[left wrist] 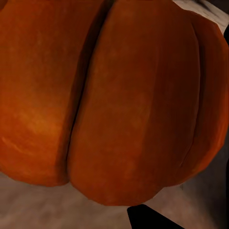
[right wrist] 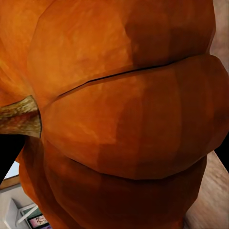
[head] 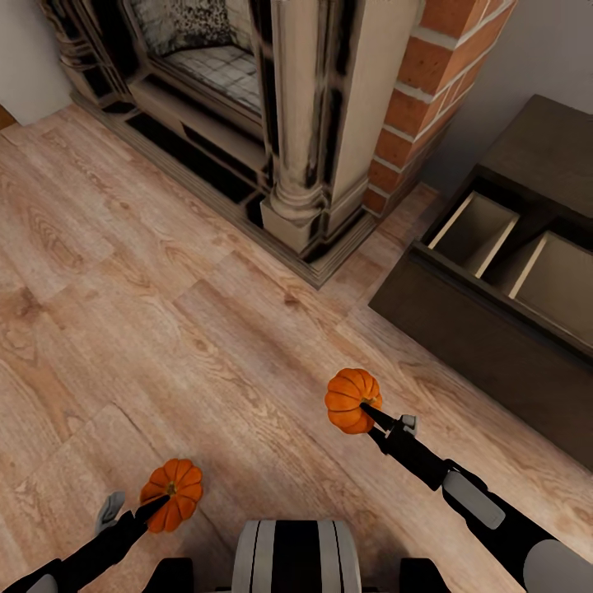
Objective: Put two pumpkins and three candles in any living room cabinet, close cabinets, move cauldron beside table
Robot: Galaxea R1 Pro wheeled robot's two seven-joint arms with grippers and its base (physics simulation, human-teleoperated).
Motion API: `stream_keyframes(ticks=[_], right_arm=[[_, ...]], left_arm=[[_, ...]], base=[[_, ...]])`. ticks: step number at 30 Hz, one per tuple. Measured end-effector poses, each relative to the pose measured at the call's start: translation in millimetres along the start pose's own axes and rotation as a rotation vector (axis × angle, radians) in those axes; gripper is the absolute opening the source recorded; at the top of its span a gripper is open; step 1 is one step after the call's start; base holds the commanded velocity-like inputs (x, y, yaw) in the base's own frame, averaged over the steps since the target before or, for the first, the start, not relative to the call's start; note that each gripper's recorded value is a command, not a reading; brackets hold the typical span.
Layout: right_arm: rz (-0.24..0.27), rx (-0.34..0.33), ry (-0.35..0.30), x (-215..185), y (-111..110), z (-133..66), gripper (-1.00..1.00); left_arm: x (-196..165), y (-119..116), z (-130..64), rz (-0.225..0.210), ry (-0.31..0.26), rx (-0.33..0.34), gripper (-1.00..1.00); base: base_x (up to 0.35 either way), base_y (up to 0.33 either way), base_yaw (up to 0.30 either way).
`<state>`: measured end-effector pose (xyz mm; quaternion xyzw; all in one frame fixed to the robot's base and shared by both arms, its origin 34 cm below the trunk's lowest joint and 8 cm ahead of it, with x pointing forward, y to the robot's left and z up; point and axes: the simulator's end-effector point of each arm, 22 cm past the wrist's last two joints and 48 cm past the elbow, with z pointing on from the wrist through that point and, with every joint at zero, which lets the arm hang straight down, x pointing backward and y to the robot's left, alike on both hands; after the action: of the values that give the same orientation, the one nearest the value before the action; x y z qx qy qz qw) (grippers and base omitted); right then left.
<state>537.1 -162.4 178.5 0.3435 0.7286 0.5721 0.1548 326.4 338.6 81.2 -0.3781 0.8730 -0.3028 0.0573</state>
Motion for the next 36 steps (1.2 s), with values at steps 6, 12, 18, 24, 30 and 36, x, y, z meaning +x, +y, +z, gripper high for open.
stream_keyframes(ticks=[6, 12, 18, 24, 30, 36], right_arm=[[-0.001, 0.001, 0.0, -0.2, -0.2, -0.2, -1.0], [0.0, 0.001, 0.0, -0.1, -0.2, -0.1, -1.0], [0.0, 0.001, 0.0, 0.1, -0.2, 0.1, -1.0], [0.0, 0.001, 0.0, 0.1, -0.3, 0.1, -1.0], [0.0, 0.002, 0.0, 0.2, -0.5, 0.1, -1.0], [0.0, 0.003, 0.001, 0.6, -0.6, 0.1, -1.0]], left_arm=[[0.4, 0.1, -0.1, 0.0, 0.001, 0.0, -1.0], [0.6, 0.1, 0.0, 0.0, 0.002, 0.0, -1.0], [0.4, 0.0, 0.0, 0.001, 0.002, 0.0, -1.0], [0.2, -0.1, 0.0, 0.0, 0.0, 0.001, -1.0], [-0.1, -0.1, 0.0, 0.001, 0.0, 0.001, -1.0], [-0.1, -0.1, 0.0, 0.001, 0.0, 0.001, -1.0]], base=[[0.002, -0.003, 0.0], [0.0, 0.0, 0.0], [0.0, 0.0, 0.0], [0.0, 0.0, 0.0], [0.0, 0.0, 0.0], [0.0, 0.0, 0.0]])
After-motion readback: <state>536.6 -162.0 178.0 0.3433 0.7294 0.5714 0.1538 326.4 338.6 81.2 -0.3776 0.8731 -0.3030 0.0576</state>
